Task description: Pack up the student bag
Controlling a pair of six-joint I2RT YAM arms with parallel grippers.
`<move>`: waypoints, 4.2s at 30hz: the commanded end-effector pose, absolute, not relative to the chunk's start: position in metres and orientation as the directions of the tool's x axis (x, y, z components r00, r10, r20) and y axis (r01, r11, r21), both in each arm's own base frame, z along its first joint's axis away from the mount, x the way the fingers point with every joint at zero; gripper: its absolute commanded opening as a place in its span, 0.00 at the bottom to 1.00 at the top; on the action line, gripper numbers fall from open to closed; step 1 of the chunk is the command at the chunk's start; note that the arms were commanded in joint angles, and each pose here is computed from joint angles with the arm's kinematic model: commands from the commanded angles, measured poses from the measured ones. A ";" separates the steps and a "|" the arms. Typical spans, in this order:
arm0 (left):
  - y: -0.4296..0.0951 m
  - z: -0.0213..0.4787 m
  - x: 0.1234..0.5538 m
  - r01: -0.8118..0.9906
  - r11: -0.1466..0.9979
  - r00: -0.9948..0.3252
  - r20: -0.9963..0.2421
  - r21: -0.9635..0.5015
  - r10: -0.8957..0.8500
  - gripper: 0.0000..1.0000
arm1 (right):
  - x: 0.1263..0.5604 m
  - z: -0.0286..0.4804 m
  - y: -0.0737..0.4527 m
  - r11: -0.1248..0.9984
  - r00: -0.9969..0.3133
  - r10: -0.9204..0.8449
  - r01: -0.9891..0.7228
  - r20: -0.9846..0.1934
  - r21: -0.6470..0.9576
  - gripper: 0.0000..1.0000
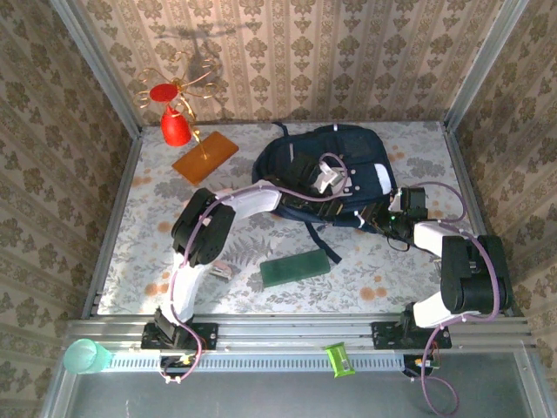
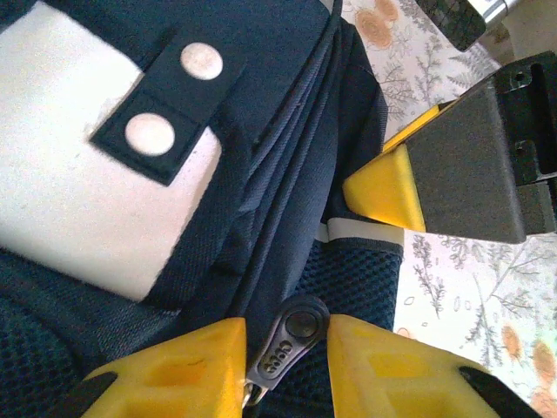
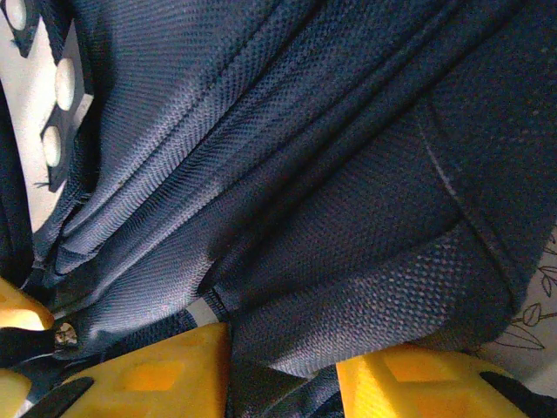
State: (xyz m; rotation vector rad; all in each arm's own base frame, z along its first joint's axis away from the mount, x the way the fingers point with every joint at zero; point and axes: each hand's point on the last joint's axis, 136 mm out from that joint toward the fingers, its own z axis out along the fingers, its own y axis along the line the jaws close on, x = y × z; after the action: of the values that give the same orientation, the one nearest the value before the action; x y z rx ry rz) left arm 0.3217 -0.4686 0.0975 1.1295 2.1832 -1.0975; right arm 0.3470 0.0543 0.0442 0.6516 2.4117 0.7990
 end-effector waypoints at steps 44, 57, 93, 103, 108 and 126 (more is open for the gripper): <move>-0.457 0.128 0.320 0.853 0.520 -0.407 -0.678 -0.042 0.612 0.55 | 0.341 0.019 0.058 0.696 -0.777 0.579 0.313 -0.248 0.646 0.39; -0.426 0.091 0.321 0.738 0.669 -0.603 -0.531 -0.090 0.595 0.52 | 0.342 0.019 0.059 0.694 -0.777 0.579 0.311 -0.246 0.650 0.39; -0.410 0.100 0.346 0.714 0.698 -0.609 -0.538 -0.050 0.583 0.00 | 0.341 0.024 0.055 0.702 -0.767 0.583 0.311 -0.267 0.641 0.39; -0.382 0.088 0.350 0.727 0.687 -0.584 -0.512 0.016 0.630 0.00 | 0.338 0.027 0.045 0.709 -0.743 0.603 0.330 -0.292 0.624 0.35; -0.383 0.080 0.349 0.735 0.679 -0.582 -0.510 0.005 0.634 0.00 | 0.339 0.026 0.046 0.706 -0.746 0.602 0.329 -0.287 0.627 0.35; -0.393 0.046 0.339 0.744 0.664 -0.622 -0.441 -0.074 0.647 0.10 | 0.339 0.023 0.049 0.701 -0.754 0.597 0.325 -0.273 0.635 0.35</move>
State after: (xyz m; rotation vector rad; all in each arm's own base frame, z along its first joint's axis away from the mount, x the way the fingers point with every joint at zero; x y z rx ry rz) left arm 0.3364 -0.4065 0.0684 1.0972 2.4234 -0.4026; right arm 0.3551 0.0548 0.0449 0.6292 2.3715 0.8308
